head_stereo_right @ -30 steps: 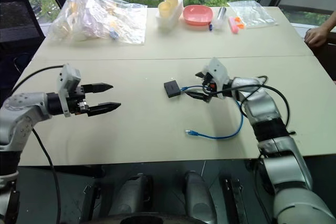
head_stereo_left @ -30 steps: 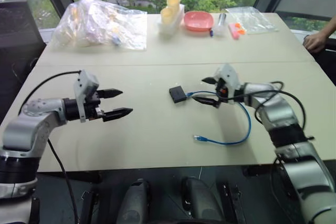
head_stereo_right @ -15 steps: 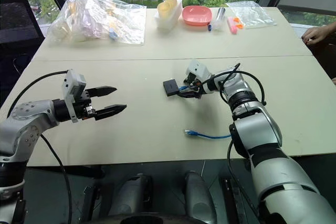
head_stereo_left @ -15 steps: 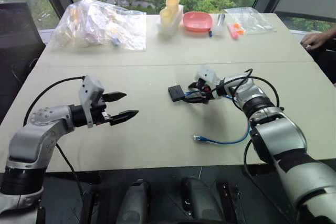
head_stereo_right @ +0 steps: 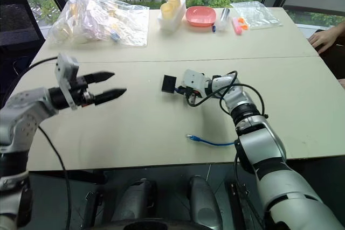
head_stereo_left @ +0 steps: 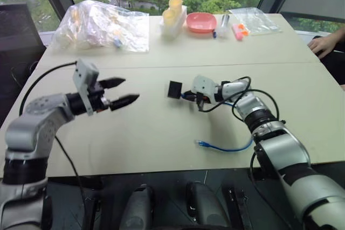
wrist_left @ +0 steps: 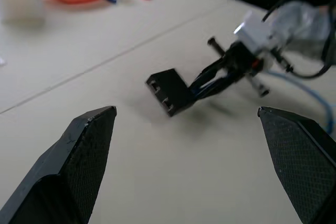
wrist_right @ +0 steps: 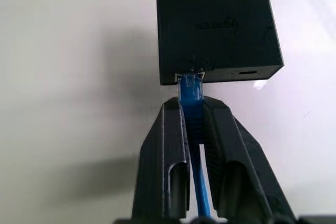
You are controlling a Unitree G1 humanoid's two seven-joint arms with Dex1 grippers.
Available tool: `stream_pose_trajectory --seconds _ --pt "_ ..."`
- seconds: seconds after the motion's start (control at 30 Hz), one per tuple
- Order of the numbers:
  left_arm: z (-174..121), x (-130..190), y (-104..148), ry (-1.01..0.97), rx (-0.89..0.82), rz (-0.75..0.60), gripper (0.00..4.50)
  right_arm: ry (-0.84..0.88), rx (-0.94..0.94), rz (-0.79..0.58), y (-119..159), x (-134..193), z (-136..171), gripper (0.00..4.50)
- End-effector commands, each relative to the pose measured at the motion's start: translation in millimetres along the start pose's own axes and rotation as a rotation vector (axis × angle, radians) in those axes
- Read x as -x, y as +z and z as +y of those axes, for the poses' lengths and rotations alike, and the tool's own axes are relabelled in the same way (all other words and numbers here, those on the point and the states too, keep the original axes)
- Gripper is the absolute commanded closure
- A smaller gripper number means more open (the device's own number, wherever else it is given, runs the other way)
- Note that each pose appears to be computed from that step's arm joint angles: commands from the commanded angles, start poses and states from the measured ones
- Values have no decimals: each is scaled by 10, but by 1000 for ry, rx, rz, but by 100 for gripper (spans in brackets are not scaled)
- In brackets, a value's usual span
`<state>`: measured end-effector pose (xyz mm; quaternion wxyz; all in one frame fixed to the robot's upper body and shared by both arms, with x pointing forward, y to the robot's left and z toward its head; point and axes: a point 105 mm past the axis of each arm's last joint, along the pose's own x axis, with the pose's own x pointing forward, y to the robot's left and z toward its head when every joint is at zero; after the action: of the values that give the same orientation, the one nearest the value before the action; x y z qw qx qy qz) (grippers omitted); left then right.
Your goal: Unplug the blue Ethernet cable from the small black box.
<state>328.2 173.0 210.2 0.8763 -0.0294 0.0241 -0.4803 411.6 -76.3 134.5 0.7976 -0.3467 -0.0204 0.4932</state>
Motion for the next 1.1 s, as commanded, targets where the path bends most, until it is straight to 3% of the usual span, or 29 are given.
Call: stream_pose_trajectory --seconds 0.03,0.3,0.53,0.87,0.97,1.1 --pt "103 -115 51 -120 82 -20 0 -184 166 -158 490 140 -237 446" --pt "519 -729 70 -80 86 -17 0 -353 404 -91 537 390 -310 446" --pt "305 -1142 153 -228 82 -24 0 -352 452 -40 506 424 -239 446" --pt "213 -1376 138 -236 77 -31 0 -366 516 -9 543 416 -191 446" --pt "219 -1389 165 -229 102 -56 80 -368 554 -18 618 399 -175 450" --pt "198 -1398 190 -245 125 -78 233 -353 582 -24 677 385 -135 450"
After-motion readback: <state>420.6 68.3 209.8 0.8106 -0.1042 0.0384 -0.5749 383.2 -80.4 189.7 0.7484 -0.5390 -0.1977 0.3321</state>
